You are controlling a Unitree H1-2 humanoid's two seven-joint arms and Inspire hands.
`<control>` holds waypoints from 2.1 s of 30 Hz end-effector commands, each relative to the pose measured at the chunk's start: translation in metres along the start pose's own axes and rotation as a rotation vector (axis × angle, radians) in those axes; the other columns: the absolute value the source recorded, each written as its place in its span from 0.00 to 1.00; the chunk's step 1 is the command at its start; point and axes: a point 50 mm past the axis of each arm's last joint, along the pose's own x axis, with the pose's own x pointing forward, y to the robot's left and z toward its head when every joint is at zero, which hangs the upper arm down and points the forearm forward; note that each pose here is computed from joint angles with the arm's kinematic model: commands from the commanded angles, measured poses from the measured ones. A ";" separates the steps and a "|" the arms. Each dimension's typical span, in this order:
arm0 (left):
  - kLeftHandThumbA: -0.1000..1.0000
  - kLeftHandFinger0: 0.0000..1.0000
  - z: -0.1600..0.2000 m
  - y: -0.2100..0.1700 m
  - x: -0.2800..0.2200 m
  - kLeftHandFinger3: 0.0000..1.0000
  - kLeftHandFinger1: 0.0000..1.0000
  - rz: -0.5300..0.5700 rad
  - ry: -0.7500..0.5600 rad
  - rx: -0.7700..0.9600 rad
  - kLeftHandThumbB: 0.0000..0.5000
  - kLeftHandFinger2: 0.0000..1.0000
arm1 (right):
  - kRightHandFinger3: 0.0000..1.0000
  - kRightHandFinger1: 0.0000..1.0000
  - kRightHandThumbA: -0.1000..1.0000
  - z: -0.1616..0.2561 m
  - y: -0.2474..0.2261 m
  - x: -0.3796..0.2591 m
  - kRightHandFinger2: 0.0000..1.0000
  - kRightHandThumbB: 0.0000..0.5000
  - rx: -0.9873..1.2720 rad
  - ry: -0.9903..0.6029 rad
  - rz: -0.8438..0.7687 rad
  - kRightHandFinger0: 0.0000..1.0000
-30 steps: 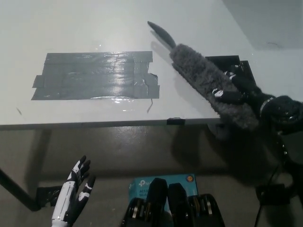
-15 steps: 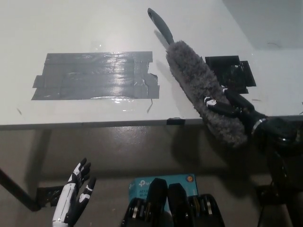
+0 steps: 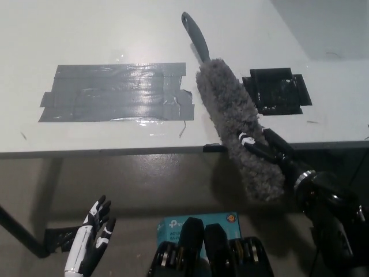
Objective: A grey duster is kept infront of the robot in the middle of the table and the robot extends its right arm to grab the duster, picks it up and hands it to a person
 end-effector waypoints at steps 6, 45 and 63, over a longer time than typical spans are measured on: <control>0.88 1.00 0.020 0.012 0.009 1.00 1.00 0.022 -0.100 0.051 0.63 1.00 | 1.00 0.46 0.00 0.101 0.093 -0.027 0.89 0.25 0.646 -0.318 0.365 0.00; 0.89 0.95 0.021 0.011 0.011 1.00 1.00 0.018 -0.098 0.047 0.60 1.00 | 1.00 1.00 0.83 0.098 0.099 -0.069 1.00 0.95 0.434 -0.361 0.531 1.00; 0.90 0.96 0.014 0.011 0.009 1.00 1.00 0.019 -0.079 0.040 0.63 1.00 | 1.00 1.00 0.88 0.039 0.057 -0.166 1.00 0.93 -0.084 -0.570 0.065 1.00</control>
